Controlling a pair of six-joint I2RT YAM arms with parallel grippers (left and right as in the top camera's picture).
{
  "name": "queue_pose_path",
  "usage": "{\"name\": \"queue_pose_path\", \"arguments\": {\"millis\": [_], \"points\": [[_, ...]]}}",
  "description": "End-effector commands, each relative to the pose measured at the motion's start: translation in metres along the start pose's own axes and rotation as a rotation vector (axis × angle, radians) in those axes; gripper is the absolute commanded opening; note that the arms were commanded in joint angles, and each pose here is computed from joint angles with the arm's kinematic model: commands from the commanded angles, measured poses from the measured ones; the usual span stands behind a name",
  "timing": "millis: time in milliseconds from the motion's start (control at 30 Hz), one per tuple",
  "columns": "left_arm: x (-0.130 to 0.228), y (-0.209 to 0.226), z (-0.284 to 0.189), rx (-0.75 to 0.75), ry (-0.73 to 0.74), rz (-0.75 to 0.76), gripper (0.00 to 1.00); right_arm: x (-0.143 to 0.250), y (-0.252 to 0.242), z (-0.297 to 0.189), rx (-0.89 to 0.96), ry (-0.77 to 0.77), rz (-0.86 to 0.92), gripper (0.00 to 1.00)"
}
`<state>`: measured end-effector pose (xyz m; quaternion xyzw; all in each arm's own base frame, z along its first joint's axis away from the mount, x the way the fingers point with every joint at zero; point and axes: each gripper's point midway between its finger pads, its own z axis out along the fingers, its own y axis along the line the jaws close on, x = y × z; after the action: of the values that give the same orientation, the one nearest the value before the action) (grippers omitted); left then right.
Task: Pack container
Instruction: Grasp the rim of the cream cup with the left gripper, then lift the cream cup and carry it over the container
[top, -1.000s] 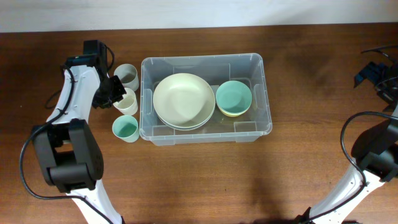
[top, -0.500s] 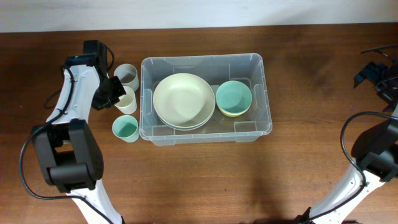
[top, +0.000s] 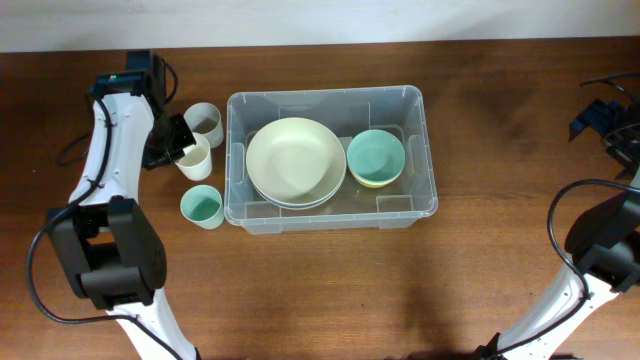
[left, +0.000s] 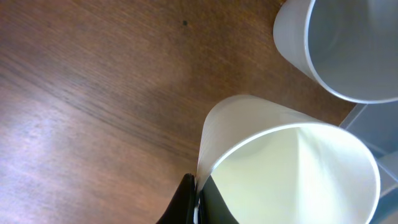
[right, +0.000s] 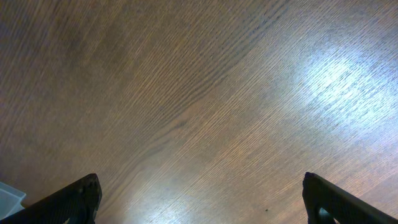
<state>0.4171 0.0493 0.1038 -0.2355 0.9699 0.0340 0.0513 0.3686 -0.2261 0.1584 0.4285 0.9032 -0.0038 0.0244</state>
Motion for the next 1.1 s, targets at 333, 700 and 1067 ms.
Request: {"name": "queue_pose_path", "arguments": {"millis": [333,700,1067], "points": [[-0.024,0.025,-0.094,-0.06,-0.198,-0.028,0.01,0.001,-0.001,-0.012,-0.008,-0.026,0.006,0.99],[-0.006,-0.002,-0.22,0.272,-0.439,-0.011,0.01,0.001,-0.001,-0.012,-0.008,-0.026,0.006,0.99],[0.08,-0.108,-0.252,0.485,-0.384,0.344,0.01,0.001,-0.001,-0.012,-0.008,-0.026,0.006,0.99]]}}
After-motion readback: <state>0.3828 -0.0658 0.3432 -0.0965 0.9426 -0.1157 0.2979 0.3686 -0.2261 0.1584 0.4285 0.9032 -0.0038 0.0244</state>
